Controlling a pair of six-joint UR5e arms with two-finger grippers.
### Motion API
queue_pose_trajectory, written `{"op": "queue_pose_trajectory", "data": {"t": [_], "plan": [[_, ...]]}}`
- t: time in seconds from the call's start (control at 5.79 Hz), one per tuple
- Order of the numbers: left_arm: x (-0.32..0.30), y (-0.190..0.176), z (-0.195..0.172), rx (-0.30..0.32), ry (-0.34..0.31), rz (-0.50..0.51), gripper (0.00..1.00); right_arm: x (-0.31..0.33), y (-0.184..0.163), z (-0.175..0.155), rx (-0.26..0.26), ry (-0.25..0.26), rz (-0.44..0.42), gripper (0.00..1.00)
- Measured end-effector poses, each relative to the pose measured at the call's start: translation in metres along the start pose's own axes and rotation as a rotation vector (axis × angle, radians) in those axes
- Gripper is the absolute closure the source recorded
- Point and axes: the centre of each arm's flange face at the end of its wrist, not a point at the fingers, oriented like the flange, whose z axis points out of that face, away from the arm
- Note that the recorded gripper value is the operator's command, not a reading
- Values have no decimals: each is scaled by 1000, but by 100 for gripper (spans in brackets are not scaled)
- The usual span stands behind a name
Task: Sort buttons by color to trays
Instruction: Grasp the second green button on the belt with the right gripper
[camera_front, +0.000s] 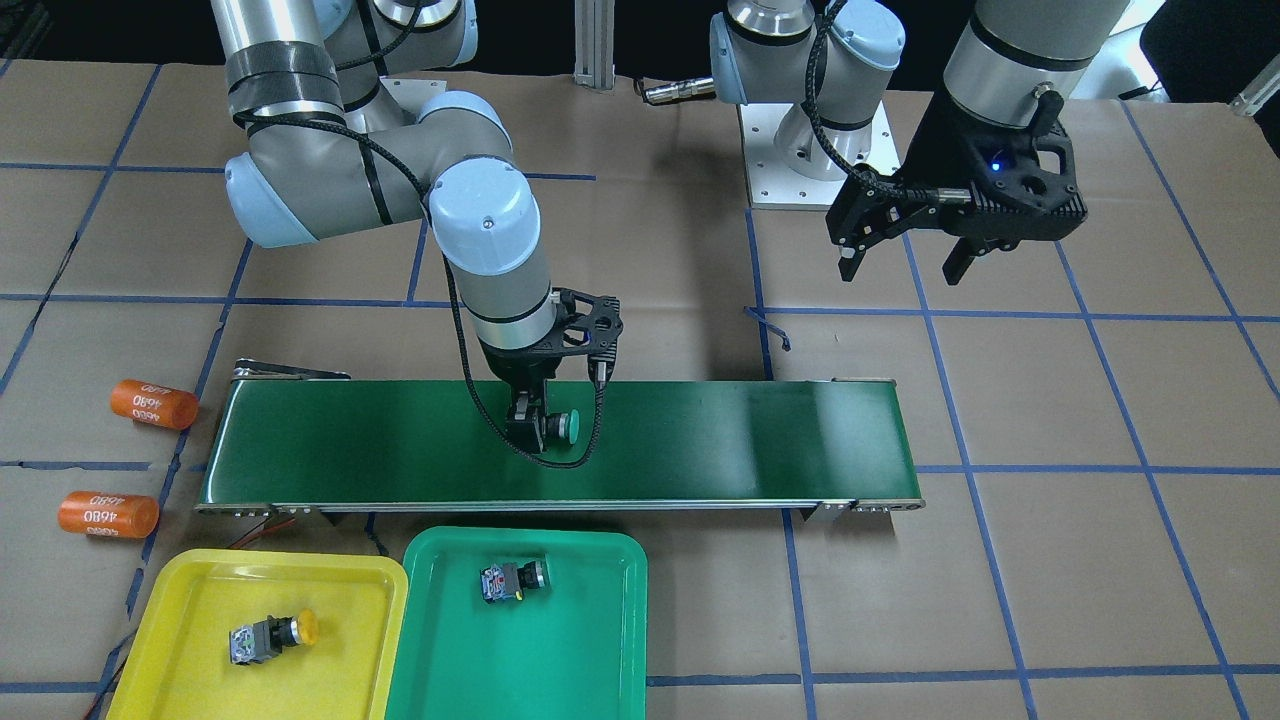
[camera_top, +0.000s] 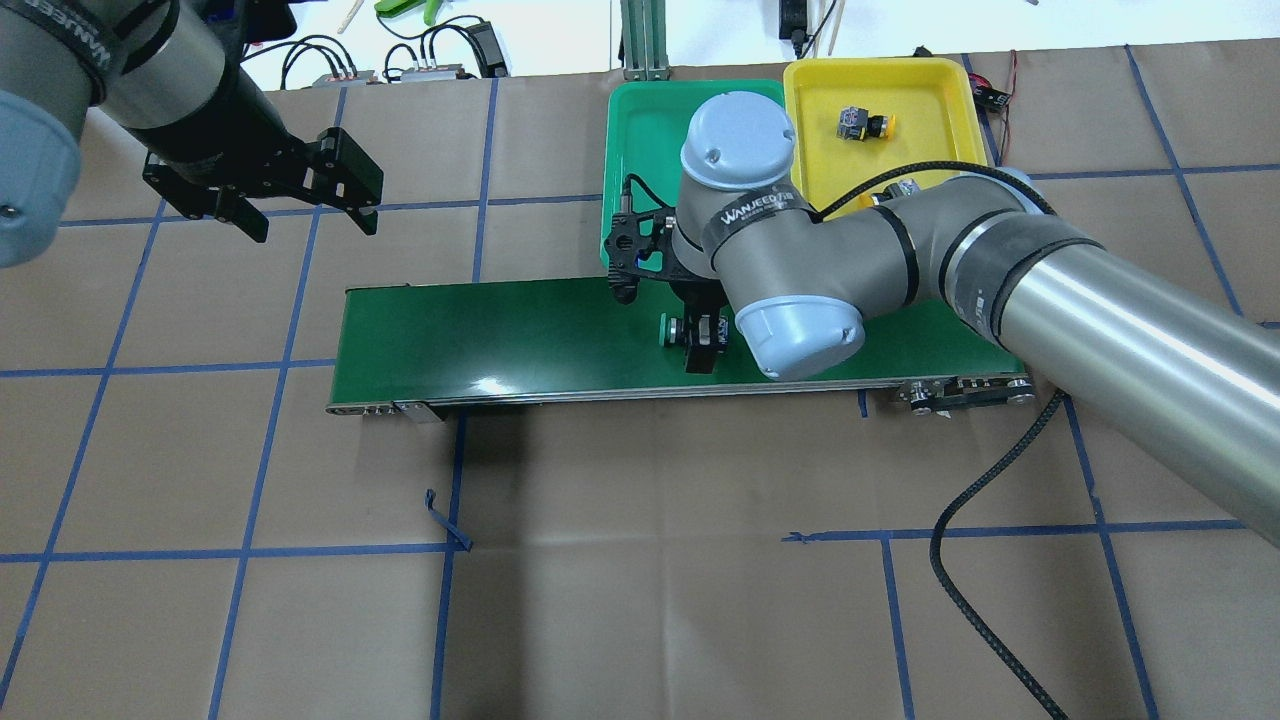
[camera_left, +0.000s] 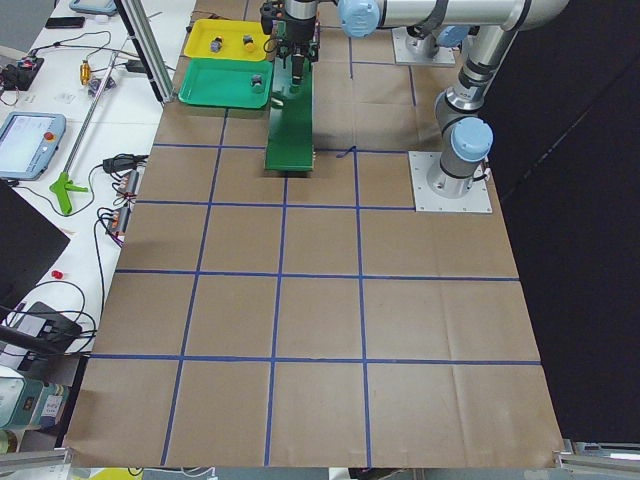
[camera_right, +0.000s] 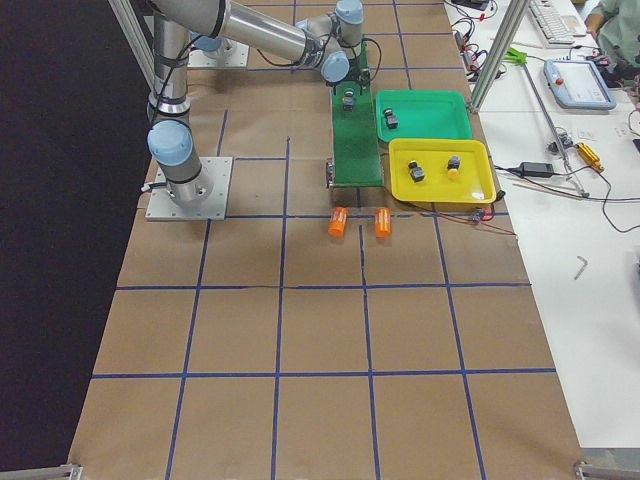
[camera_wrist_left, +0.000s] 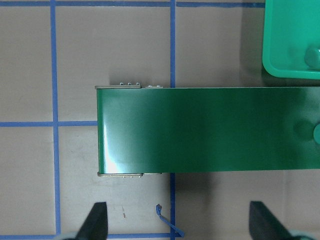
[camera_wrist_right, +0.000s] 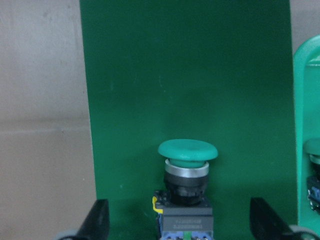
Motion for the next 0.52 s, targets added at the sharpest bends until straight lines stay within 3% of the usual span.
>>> {"op": "queue_pose_trajectory", "data": {"t": [0.17,0.35,0.52], "plan": [[0,1,-13,2,9,-2,1,0,15,8,-37,8,-8,6],[0,-2,-24,-10,11,-5,1,2,27,13,-61,4,4,48],[-1,-3,-34,-22,11,-8,1,3,40,17,-107,4,16,78]]}}
